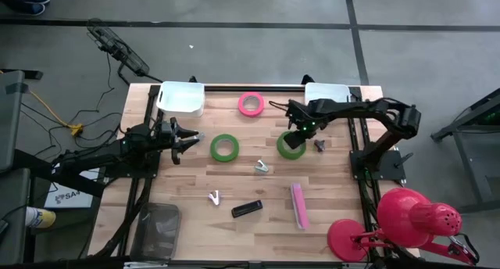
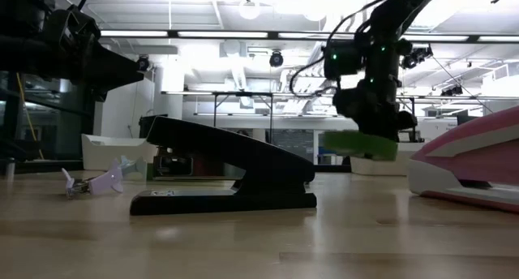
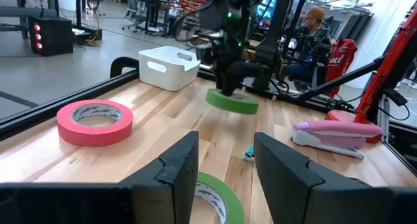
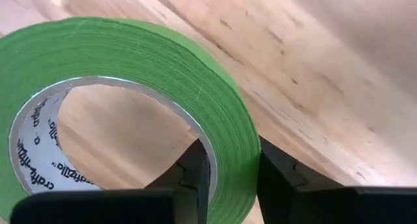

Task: Pick and place Stapler, Stapler remover, tape
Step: Put the right green tape into the right white bin

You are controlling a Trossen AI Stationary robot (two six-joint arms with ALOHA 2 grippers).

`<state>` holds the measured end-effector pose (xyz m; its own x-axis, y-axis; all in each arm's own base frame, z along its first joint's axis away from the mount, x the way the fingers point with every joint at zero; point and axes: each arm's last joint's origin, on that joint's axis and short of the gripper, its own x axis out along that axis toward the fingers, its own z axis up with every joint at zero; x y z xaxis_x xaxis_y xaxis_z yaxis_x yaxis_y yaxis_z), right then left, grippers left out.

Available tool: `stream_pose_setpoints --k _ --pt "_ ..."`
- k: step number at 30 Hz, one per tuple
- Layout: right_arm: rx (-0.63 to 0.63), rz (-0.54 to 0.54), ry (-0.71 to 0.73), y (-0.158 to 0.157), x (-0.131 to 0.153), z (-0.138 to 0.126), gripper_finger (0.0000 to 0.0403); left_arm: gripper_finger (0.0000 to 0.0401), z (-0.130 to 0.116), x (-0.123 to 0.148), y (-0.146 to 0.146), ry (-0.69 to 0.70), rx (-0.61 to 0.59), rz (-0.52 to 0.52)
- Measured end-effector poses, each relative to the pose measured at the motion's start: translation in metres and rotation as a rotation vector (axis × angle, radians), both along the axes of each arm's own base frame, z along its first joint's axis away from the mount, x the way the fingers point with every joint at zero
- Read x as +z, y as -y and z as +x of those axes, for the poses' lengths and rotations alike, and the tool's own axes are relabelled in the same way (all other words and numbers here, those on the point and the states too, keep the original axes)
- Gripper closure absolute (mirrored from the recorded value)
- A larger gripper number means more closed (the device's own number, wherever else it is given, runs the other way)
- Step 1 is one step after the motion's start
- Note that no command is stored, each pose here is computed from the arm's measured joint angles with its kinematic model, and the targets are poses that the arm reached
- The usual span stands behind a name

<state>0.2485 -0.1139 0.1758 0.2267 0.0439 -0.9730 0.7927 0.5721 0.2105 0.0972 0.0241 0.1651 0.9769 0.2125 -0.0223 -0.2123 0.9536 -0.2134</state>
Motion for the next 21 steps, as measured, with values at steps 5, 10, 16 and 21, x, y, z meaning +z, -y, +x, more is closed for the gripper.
stream_pose_setpoints --k 5,10,16,21 --pt "-0.026 -0.045 0.067 0.005 0.019 -0.009 0.0324 0.0254 0.0 0.0 0.0 0.0 0.0 0.0" --pt "-0.057 -0.113 0.115 0.013 0.037 -0.022 0.0324 0.0254 0.0 0.0 0.0 0.0 0.0 0.0" --pt "-0.122 -0.175 0.147 0.025 0.052 -0.038 0.0324 0.0254 0.0 0.0 0.0 0.0 0.0 0.0" --pt "-0.22 -0.21 0.153 0.036 0.059 -0.05 0.0324 0.0254 0.0 0.0 0.0 0.0 0.0 0.0"
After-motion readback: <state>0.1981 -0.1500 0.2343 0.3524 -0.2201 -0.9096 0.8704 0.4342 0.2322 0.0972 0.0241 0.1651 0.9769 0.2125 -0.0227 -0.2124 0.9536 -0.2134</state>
